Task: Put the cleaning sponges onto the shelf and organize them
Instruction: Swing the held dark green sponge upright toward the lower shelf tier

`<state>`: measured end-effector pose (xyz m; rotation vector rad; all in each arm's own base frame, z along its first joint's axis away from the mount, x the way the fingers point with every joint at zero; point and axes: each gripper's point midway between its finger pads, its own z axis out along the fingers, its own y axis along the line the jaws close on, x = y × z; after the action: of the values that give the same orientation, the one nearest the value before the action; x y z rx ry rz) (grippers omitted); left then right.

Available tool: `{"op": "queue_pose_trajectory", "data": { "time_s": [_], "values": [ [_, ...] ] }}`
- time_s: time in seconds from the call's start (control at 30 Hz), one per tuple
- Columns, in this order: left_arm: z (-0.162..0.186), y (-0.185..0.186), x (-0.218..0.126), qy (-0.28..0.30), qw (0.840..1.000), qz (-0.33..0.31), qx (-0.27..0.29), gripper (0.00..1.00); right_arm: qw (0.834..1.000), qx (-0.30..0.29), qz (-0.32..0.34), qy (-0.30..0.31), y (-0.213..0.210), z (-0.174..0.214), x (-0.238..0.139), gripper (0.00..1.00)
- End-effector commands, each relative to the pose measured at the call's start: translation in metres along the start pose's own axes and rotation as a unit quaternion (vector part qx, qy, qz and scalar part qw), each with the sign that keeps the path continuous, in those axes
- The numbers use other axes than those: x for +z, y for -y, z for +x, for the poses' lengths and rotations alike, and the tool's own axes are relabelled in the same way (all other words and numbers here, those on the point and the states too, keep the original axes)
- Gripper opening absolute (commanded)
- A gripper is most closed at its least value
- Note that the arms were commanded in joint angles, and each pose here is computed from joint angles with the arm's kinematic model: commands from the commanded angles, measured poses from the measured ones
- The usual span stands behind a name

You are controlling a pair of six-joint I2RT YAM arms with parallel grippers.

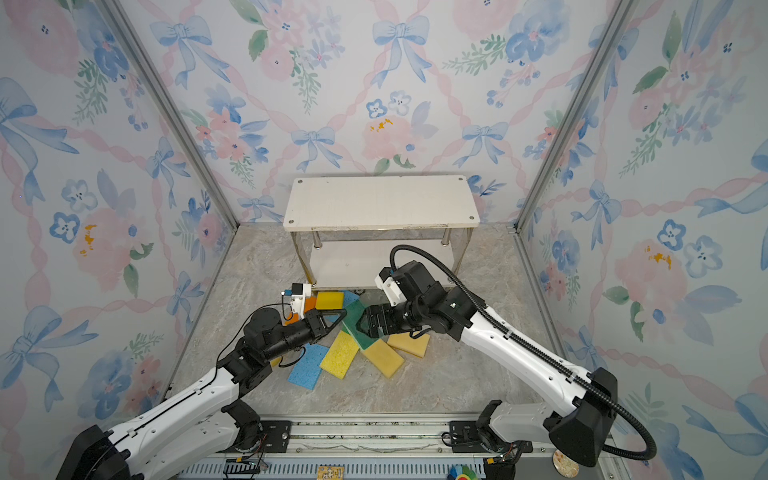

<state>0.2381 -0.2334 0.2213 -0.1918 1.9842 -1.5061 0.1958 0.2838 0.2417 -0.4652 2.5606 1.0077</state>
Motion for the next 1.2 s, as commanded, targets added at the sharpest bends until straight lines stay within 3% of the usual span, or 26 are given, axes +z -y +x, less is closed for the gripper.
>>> {"op": "queue_pose_trajectory", "data": {
  "time_s": [0.0, 0.23, 0.47, 0.73, 1.17],
  "values": [
    [-0.004, 0.017, -0.004, -0.007, 0.999, 0.028, 0.024, 0.00, 0.999, 0.024, -0.032, 0.005, 0.004, 0.007, -0.003, 0.97],
    [-0.006, 0.032, 0.000, -0.044, 0.996, 0.057, 0.048, 0.00, 0.997, 0.056, -0.058, 0.009, 0.018, 0.013, -0.002, 1.00],
    [-0.007, 0.039, 0.001, -0.085, 0.991, 0.088, 0.059, 0.00, 0.992, 0.076, -0.092, 0.034, 0.019, 0.010, 0.006, 0.88],
    [-0.010, 0.036, 0.001, -0.092, 0.990, 0.093, 0.057, 0.00, 0.990, 0.036, -0.135, 0.024, -0.002, 0.012, 0.007, 0.68],
    [-0.015, 0.042, -0.003, -0.089, 0.989, 0.104, 0.053, 0.00, 0.990, 0.021, -0.142, 0.003, -0.014, 0.021, 0.017, 0.61]
  ]
}}
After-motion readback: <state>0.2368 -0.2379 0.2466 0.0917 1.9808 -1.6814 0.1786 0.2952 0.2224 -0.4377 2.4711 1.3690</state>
